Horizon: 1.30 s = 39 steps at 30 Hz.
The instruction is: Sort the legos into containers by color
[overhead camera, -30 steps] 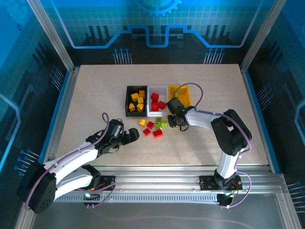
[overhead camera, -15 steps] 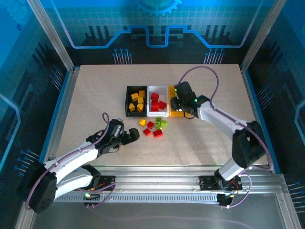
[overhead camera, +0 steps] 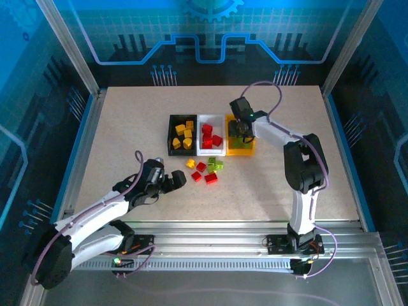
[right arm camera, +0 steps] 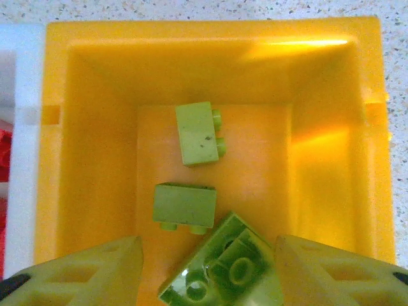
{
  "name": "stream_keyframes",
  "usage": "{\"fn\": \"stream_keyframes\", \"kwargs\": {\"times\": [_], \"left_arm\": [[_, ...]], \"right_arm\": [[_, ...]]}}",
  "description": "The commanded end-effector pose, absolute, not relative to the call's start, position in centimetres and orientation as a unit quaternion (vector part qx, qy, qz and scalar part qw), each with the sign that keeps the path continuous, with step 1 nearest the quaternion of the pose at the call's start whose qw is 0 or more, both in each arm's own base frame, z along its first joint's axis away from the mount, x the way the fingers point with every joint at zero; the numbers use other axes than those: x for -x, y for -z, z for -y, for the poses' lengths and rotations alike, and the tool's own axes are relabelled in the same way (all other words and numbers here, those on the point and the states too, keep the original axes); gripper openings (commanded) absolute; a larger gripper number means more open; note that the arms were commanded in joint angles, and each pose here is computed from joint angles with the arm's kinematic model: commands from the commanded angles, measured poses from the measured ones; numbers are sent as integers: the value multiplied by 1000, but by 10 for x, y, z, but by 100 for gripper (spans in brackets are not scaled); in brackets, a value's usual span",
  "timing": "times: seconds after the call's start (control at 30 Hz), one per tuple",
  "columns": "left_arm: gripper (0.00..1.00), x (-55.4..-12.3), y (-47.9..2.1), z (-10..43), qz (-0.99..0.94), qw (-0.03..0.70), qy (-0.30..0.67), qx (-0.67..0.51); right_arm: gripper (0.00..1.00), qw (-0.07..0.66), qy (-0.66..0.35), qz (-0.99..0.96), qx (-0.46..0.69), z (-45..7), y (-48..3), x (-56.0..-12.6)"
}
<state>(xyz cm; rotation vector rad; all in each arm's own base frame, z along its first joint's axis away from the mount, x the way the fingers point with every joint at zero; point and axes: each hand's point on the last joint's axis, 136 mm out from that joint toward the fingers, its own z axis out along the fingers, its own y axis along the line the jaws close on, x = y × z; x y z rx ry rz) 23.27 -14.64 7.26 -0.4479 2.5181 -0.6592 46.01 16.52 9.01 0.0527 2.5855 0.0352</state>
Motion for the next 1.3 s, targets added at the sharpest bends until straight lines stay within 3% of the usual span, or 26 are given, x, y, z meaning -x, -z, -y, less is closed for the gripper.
{"fn": "stream_keyframes", "kwargs": {"times": [0.0,0.2,0.4,1.0,1.27], "left_arm": [[99,-235,-84,151,-921,250,253,158],[99,-236,-84,151,-920,253,253,159],[99,-237,-81,152,-921,249,253,159],[99,-231,-75,148,-922,247,250,165],[99,-232,-72,149,-922,244,250,166]], "right_arm": [[60,306,-39,-951,-19,-171,-130,-449],[65,299,-108,-948,-14,-196,-134,-390],[67,253,-168,-953,-16,-228,-98,-343],[65,188,-178,-966,6,-263,-37,-339],[49,186,-160,-969,12,-260,-30,-336]]}}
